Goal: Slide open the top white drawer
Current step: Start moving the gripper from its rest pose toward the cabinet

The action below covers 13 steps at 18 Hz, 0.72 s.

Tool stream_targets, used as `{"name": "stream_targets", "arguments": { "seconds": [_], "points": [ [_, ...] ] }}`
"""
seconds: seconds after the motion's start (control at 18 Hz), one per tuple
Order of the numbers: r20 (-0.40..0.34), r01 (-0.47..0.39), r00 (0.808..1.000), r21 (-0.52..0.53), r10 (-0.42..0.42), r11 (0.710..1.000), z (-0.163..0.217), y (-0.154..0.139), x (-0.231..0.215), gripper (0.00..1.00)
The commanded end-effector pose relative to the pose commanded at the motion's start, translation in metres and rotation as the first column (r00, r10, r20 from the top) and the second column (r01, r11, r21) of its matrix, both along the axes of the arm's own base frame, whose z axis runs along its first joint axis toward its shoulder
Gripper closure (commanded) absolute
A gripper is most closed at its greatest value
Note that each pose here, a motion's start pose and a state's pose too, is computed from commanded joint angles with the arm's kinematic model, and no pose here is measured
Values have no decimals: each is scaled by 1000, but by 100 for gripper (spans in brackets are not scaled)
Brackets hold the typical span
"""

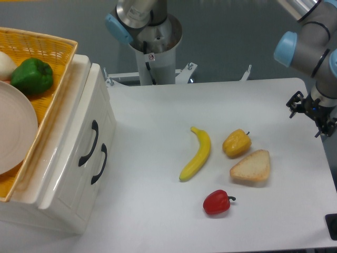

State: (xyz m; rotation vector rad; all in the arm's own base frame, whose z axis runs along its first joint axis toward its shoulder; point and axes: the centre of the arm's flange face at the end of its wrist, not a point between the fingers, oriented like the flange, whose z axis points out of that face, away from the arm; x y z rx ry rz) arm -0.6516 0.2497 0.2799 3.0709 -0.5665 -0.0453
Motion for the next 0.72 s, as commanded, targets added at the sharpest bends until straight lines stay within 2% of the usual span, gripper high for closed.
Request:
{"name": "stream_targets", "arguments": {
  "seconds": [0.22,0.39,0.5,0.72],
  "points": [
    [1,-29,1000,2,29,1000,0,1,1,0],
    [-4,-57,998,5,57,998,2,20,9,0],
    [-4,-35,999,3,35,999,3,27,13,0],
    [0,-73,997,29,73,997,3,-4,24,0]
  ]
}}
